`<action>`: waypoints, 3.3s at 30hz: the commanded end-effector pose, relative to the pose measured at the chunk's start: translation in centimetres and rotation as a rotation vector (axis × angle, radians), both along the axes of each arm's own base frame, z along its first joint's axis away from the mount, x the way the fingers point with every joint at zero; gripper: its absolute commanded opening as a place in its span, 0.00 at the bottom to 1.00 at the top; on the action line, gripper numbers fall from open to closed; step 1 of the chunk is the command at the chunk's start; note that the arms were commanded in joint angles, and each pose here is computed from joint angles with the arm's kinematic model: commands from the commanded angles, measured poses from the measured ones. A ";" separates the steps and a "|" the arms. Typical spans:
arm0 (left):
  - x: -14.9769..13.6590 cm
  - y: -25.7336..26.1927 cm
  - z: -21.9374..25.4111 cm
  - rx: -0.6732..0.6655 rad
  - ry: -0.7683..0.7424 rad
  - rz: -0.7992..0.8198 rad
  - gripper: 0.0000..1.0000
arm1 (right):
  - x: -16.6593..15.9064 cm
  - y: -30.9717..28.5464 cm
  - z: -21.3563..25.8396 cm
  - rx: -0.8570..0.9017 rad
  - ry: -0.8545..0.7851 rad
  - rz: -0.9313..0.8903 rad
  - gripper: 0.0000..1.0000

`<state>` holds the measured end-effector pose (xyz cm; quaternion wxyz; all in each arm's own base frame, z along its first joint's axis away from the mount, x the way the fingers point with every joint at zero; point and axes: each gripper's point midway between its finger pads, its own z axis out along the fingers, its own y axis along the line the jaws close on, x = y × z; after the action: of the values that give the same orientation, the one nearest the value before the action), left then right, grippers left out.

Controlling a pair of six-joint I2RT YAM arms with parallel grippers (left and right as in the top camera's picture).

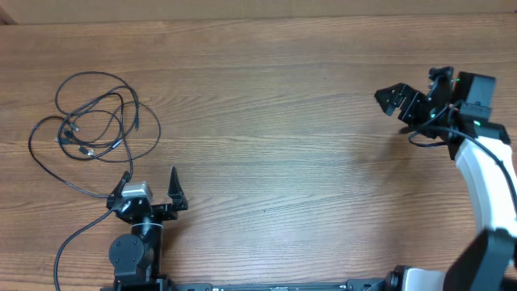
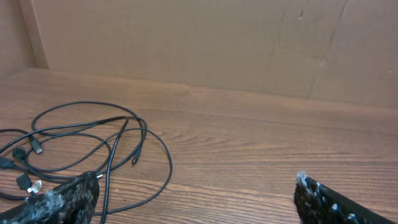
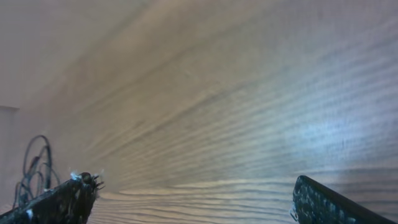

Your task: Untangle cables

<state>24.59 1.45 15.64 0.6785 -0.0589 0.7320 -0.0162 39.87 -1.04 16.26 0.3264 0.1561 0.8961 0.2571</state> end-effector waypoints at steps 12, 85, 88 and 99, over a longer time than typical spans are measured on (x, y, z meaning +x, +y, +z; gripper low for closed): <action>0.0 -0.3 0.1 0.014 -0.008 -0.017 1.00 | -4.4 11.3 10.3 -0.036 -0.294 0.289 1.00; 0.0 -0.3 0.1 0.014 -0.008 -0.017 1.00 | -22.2 12.4 8.9 -0.051 -0.885 0.364 1.00; 0.0 -0.3 0.1 0.014 -0.008 -0.017 0.99 | -21.5 12.4 10.0 -0.059 -0.994 0.353 1.00; 0.0 -0.3 0.1 0.014 -0.008 -0.017 0.99 | -19.1 12.6 1.5 -0.054 -0.859 0.356 1.00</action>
<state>24.59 1.45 15.64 0.6785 -0.0578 0.7321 -0.0152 20.48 11.73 19.10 0.6273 -0.1334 0.6924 0.3306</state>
